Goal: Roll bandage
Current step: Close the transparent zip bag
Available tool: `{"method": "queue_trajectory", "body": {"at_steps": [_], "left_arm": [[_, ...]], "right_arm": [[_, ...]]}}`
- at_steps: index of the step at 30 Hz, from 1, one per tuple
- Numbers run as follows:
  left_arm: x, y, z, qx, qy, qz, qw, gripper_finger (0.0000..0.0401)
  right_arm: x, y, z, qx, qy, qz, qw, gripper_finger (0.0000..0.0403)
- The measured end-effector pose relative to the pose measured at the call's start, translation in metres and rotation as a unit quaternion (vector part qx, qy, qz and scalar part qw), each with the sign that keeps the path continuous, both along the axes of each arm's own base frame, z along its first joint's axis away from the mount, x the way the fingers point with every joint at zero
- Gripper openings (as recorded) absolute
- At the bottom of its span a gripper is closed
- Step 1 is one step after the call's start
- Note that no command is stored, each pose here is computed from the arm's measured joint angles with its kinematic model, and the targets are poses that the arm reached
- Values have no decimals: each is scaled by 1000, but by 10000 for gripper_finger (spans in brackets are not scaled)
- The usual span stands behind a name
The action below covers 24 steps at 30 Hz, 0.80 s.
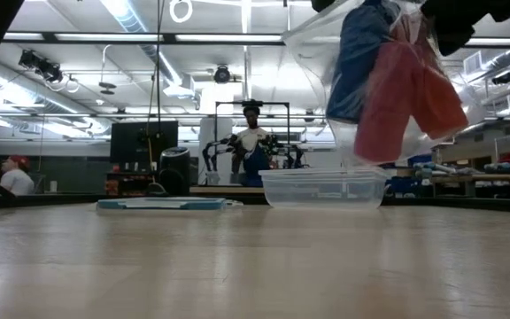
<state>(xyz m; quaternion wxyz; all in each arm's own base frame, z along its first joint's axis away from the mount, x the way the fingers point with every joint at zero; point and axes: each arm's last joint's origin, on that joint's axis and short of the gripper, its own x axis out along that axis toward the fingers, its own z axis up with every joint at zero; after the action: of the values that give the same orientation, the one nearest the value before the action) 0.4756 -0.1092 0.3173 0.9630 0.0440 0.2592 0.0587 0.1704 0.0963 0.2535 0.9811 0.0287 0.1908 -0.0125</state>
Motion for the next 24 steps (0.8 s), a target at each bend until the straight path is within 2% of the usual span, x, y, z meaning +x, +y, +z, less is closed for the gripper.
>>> {"method": "queue_trajectory", "body": {"at_steps": [4, 7, 14, 24], "left_arm": [[1, 0, 2, 4, -14, -5, 1000, 16], [1, 0, 2, 5, -12, -5, 1000, 16], [1, -2, 1, 5, -9, -6, 1000, 16], [0, -2, -1, 7, -3, -6, 1000, 16]], "right_arm": [[9, 4, -6, -23, 0, -3, 1000, 164], [13, 7, -8, -47, -5, -7, 999, 142], [11, 9, -8, -60, 1, 15, 998, 13], [2, 13, -5, -47, 0, 34, 998, 3]]}}
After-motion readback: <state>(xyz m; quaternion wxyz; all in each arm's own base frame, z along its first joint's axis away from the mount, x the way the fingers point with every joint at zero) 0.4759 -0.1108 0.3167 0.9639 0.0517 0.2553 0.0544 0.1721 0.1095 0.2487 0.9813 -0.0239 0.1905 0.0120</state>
